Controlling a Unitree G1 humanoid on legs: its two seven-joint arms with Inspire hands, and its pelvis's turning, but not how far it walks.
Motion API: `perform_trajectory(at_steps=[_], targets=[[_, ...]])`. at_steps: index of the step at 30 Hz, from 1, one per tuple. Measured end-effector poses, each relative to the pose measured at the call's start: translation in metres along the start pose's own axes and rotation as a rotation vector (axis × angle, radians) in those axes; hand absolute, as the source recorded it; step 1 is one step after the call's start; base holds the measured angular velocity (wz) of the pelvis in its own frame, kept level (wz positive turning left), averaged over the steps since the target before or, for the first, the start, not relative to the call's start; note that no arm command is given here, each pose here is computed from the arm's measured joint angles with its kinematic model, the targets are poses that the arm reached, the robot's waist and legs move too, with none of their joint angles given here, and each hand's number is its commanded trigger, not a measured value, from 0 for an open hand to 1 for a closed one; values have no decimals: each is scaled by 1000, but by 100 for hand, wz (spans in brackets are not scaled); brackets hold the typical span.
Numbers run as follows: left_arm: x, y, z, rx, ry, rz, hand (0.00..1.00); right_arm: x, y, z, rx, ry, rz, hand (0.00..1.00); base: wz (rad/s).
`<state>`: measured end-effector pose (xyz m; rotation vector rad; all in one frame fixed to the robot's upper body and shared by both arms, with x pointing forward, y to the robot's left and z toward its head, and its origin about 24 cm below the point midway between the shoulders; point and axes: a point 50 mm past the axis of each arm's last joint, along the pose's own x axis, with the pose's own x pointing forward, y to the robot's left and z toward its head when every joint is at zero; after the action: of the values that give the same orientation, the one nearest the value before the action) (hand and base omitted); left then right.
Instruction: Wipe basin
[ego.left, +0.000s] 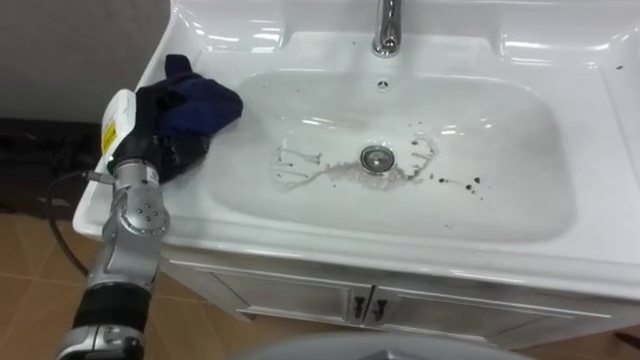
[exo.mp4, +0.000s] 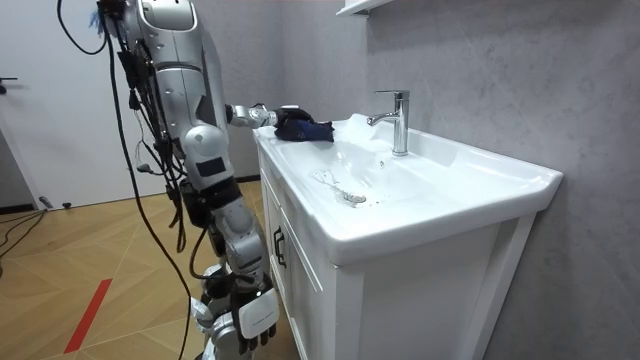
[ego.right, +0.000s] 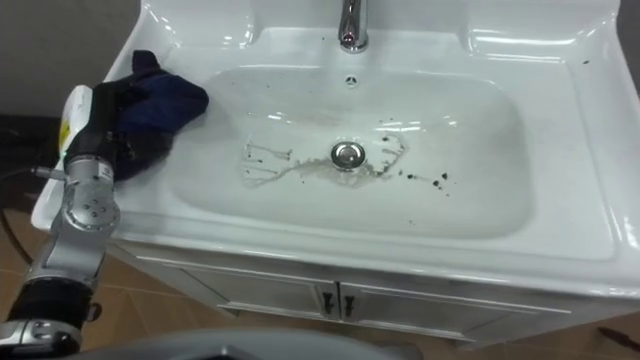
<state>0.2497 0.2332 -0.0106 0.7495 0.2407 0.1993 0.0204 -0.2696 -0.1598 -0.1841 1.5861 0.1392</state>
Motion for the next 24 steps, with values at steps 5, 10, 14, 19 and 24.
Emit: perform_trajectory(at_steps=[5,10,14,19,24], targets=[[-1,1,26,-8,-105,-22,100,1,2,5,-8,-34,-2,0,12],[-3,4,49,-14,-205,-14,100,1,1,7,-10,-53,-6,0,4],[-7,1,64,-20,-271,-27,100,1,1,8,-8,-36,-5,0,2],[-9,1,73,-23,-310,-45,100,1,2,9,-15,-26,-2,0,0],[-11,3,81,-28,-343,-49,100,2,5,10,-14,-24,8,0,0]])
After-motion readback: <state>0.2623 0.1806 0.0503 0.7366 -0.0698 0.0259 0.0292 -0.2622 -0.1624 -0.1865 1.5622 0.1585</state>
